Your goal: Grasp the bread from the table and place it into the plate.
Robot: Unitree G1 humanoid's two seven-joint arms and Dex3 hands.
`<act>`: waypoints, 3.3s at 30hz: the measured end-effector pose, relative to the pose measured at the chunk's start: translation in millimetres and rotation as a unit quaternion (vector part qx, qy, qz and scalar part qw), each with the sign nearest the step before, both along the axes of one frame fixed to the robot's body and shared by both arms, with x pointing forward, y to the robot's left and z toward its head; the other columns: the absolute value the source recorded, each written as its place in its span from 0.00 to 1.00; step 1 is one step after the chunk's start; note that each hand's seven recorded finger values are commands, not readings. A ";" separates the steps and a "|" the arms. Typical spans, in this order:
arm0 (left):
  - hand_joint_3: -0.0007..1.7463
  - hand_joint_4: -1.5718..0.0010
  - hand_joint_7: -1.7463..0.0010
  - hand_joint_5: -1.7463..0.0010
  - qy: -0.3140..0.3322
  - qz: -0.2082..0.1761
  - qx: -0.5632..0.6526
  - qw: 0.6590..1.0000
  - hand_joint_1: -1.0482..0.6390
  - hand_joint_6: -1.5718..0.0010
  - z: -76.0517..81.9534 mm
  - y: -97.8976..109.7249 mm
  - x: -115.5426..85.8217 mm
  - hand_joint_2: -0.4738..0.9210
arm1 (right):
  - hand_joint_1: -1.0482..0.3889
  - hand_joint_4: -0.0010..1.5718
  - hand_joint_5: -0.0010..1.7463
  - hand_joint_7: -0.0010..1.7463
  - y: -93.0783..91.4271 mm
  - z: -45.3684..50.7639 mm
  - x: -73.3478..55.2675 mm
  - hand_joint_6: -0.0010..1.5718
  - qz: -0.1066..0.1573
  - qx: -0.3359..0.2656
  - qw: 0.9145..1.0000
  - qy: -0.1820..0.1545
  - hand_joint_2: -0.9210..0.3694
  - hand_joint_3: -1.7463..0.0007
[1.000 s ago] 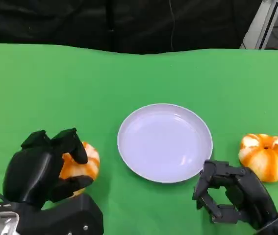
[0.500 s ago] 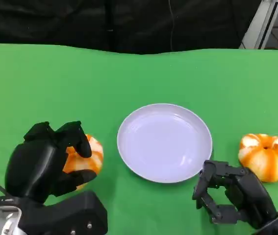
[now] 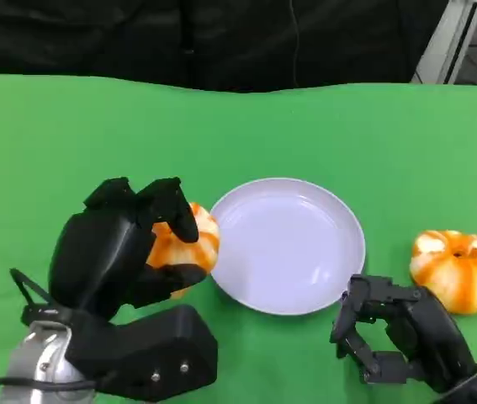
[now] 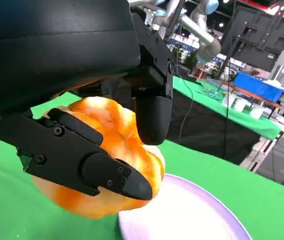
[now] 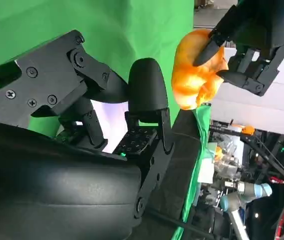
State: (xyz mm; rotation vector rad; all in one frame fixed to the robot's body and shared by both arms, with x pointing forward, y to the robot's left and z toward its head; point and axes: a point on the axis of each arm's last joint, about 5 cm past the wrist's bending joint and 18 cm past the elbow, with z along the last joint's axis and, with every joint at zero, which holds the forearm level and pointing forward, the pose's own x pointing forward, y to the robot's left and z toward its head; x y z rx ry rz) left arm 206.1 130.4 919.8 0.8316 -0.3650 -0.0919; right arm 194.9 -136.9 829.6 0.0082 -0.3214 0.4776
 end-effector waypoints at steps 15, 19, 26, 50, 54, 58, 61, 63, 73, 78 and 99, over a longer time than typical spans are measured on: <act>0.00 0.61 0.00 0.00 0.019 -0.056 -0.019 0.998 0.57 0.72 3.2 -27.1 18.1 0.91 | 0.65 0.52 0.89 0.74 -0.9 0.0 -0.4 0.54 -0.002 -0.002 1.000 -0.001 0.30 0.37; 0.01 0.61 0.00 0.00 0.025 -0.072 -0.023 0.997 0.58 0.72 4.8 -36.1 24.5 0.92 | 0.64 0.52 0.89 0.74 -1.3 -0.2 -0.7 0.54 -0.002 -0.002 1.000 0.000 0.29 0.37; 0.00 0.62 0.00 0.00 0.048 -0.099 -0.041 0.993 0.59 0.73 6.0 -48.6 31.7 0.91 | 0.63 0.53 0.90 0.75 -2.6 -1.0 -1.9 0.53 -0.001 0.002 1.000 0.001 0.29 0.37; 0.00 0.68 0.12 0.00 0.089 -0.162 0.020 0.983 0.58 0.69 4.3 -84.7 67.6 0.91 | 0.62 0.52 0.91 0.74 -1.8 -2.5 -5.3 0.54 0.001 -0.006 1.000 0.005 0.28 0.39; 0.00 0.67 0.14 0.00 0.098 -0.166 0.029 0.981 0.58 0.68 2.8 -88.2 72.0 0.91 | 0.62 0.52 0.91 0.75 -1.9 -2.7 -5.6 0.54 0.001 -0.005 1.000 0.005 0.29 0.38; 0.00 0.66 0.18 0.03 0.111 -0.167 0.034 0.979 0.56 0.66 -1.0 -90.4 75.5 0.92 | 0.62 0.52 0.90 0.74 -1.8 -2.7 -5.6 0.54 0.002 -0.006 1.000 0.005 0.30 0.37; 0.00 0.65 0.16 0.02 0.124 -0.168 0.033 0.977 0.57 0.66 -6.0 -91.8 76.6 0.92 | 0.62 0.52 0.90 0.73 -1.8 -2.7 -5.6 0.54 0.004 -0.006 1.000 0.005 0.30 0.37; 0.00 0.65 0.16 0.01 0.132 -0.171 0.032 0.976 0.57 0.67 -8.8 -92.7 77.0 0.92 | 0.62 0.52 0.90 0.73 -1.8 -2.8 -5.7 0.54 0.004 -0.006 1.000 0.005 0.30 0.37; 0.00 0.64 0.31 0.14 0.142 -0.189 0.013 0.971 0.52 0.63 -7.2 -102.6 81.2 0.93 | 0.62 0.54 0.88 0.70 -1.5 -2.8 -6.4 0.56 0.000 -0.007 1.000 -0.004 0.29 0.37; 0.00 0.47 0.90 0.76 0.145 -0.193 0.017 0.970 0.40 0.43 -6.2 -103.3 81.9 0.98 | 0.63 0.53 0.88 0.69 -1.4 -3.3 -6.9 0.57 -0.003 -0.007 1.000 -0.004 0.30 0.37; 0.33 0.53 1.00 1.00 0.210 -0.215 0.030 0.953 0.13 0.61 -8.6 -95.7 86.1 1.00 | 0.63 0.53 0.90 0.71 0.2 -2.9 -5.9 0.56 -0.002 -0.007 1.000 0.001 0.30 0.38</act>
